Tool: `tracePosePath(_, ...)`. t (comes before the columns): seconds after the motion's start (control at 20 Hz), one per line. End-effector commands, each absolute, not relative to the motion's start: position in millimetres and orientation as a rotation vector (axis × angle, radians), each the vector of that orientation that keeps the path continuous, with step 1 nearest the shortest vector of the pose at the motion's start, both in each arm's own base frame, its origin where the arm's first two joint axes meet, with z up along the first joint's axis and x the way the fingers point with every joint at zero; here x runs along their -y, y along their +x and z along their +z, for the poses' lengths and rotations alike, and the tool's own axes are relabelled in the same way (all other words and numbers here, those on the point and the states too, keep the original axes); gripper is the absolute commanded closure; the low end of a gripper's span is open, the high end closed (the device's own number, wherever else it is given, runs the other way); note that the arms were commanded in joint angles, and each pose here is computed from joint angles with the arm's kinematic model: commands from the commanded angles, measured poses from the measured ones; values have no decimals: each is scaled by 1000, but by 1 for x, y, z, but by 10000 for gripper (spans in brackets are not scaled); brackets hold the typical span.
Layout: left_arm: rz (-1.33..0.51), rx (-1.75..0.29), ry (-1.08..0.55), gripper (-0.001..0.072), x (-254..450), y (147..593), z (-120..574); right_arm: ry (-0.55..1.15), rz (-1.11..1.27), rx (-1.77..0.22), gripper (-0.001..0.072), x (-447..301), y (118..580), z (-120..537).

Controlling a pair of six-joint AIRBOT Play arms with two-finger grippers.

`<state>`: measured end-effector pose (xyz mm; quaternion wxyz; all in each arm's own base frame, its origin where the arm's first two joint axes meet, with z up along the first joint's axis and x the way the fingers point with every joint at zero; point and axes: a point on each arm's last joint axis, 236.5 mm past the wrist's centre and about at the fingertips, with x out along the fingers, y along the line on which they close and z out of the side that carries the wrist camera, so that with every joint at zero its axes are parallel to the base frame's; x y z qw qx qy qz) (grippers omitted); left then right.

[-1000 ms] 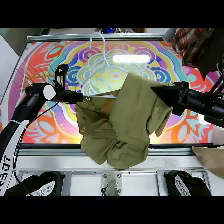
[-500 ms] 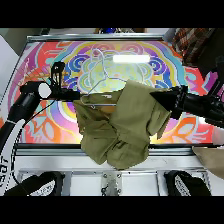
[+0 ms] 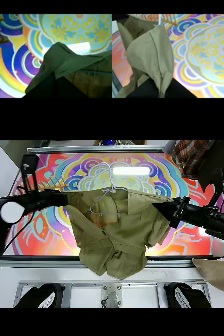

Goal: Fold the clothes and pants, and hang the long-sleeved shirts on hangers.

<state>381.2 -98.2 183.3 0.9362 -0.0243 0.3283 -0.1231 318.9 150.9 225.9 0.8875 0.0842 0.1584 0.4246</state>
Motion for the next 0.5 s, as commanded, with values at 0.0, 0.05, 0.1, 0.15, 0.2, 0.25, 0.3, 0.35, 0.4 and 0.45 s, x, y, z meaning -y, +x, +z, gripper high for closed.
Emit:
tracePosePath(0.0, -308, -566, -47, 696, 110, 346, 229, 190, 801, -283, 704, -139, 336, 234)
tracePosePath(0.05, -341, -542, -44, 696, 119, 336, 238, 215, 784, -254, 704, -136, 340, 242)
tracePosePath(0.1, -378, -524, -50, 696, 131, 325, 246, 234, 783, -215, 704, -136, 342, 252)
tracePosePath(0.15, -414, -516, -53, 696, 142, 316, 251, 243, 793, -170, 704, -137, 342, 262)
tracePosePath(0.2, -458, -516, -54, 696, 156, 306, 254, 263, 806, -124, 704, -138, 341, 274)
tracePosePath(0.25, -507, -517, -42, 695, 170, 297, 254, 289, 816, -87, 703, -139, 341, 284)
tracePosePath(0.3, -555, -519, -29, 695, 185, 288, 254, 316, 825, -56, 704, -139, 340, 293)
tracePosePath(0.35, -603, -525, -14, 695, 200, 281, 252, 336, 831, -29, 704, -139, 339, 301)
tracePosePath(0.4, -649, -539, 1, 694, 215, 274, 247, 336, 835, -6, 703, -139, 337, 307)
tracePosePath(0.45, -685, -561, 19, 694, 229, 269, 240, 323, 838, 20, 704, -139, 335, 312)
